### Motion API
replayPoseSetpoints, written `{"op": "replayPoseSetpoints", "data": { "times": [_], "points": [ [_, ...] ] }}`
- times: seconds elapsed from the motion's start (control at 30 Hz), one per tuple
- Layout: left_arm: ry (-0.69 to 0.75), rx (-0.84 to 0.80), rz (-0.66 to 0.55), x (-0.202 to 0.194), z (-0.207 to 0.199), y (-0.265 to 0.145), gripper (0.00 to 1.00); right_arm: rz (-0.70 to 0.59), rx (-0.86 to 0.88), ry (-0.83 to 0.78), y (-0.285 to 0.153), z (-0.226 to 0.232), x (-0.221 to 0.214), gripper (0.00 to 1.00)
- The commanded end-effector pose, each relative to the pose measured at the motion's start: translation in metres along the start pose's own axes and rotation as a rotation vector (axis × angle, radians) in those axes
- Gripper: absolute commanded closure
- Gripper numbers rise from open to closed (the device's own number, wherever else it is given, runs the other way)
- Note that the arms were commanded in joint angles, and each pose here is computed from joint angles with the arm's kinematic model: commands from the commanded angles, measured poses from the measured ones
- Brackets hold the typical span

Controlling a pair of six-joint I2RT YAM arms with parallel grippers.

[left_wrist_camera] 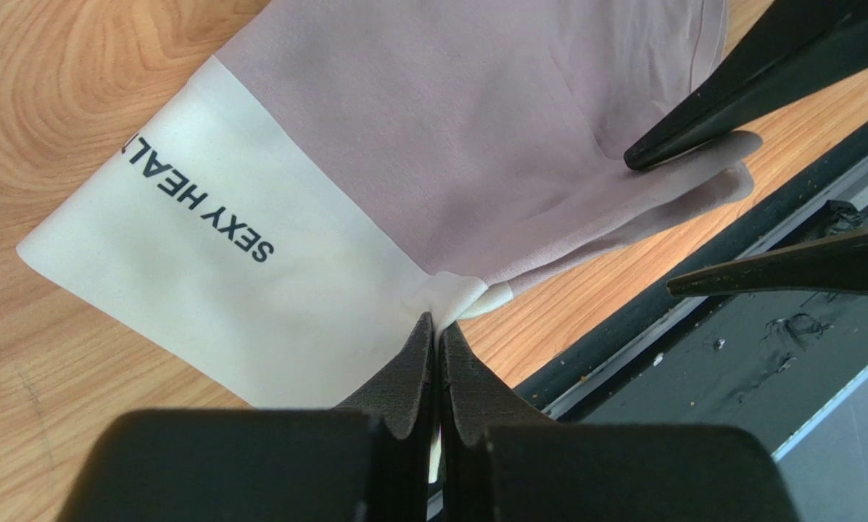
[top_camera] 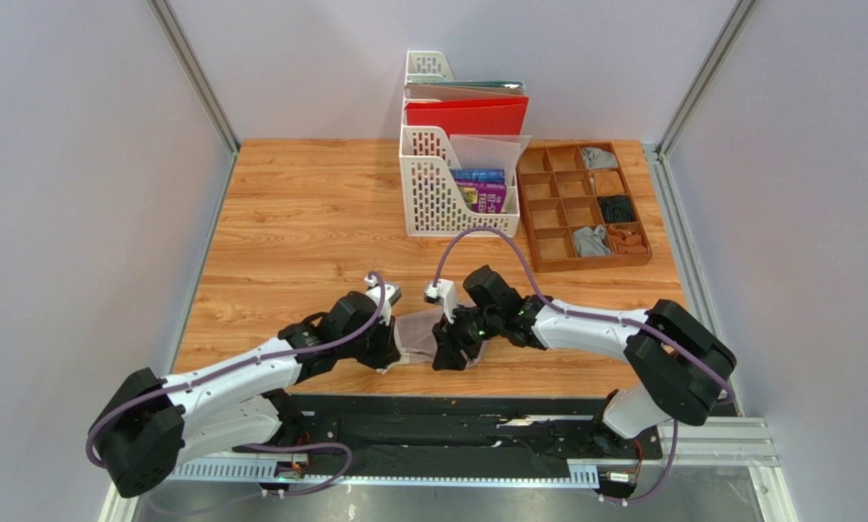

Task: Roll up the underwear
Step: Fold the underwear at the center of the board.

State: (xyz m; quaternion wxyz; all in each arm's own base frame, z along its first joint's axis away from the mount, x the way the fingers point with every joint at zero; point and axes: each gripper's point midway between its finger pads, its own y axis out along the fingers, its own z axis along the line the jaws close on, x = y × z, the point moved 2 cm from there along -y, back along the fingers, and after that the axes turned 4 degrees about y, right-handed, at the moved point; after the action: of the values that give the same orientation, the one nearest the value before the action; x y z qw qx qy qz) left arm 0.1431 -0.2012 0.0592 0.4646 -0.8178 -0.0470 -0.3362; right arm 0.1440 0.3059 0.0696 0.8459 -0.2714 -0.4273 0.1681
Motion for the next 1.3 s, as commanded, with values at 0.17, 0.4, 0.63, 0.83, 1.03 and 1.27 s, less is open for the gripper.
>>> {"op": "replayPoseSetpoints", "data": {
  "times": [0.17,0.4,0.63,0.83,1.03,1.27],
  "points": [
    [-0.068,-0.039,-0.049,0.022,-0.007,-0.009,1.00,-0.024,-0.156,-0.062,0.001,-0.008,-0.004,0.49],
    [-0.085,-0.048,-0.052,0.020,-0.005,-0.011,1.00,-0.067,-0.233,-0.076,-0.007,-0.013,-0.004,0.51],
    [-0.094,-0.071,-0.061,0.021,-0.006,-0.013,1.00,-0.082,-0.234,-0.108,-0.009,-0.013,0.000,0.74],
    [-0.118,-0.060,-0.052,0.020,-0.001,-0.012,1.00,-0.060,-0.216,-0.100,-0.006,-0.010,0.003,0.97],
    [-0.147,-0.048,-0.039,0.020,0.005,-0.010,1.00,0.006,-0.209,-0.096,-0.006,-0.013,0.013,1.00],
    [-0.197,-0.046,-0.021,0.023,0.011,-0.004,1.00,0.058,-0.201,-0.061,-0.007,-0.025,0.032,1.00]
  ]
}}
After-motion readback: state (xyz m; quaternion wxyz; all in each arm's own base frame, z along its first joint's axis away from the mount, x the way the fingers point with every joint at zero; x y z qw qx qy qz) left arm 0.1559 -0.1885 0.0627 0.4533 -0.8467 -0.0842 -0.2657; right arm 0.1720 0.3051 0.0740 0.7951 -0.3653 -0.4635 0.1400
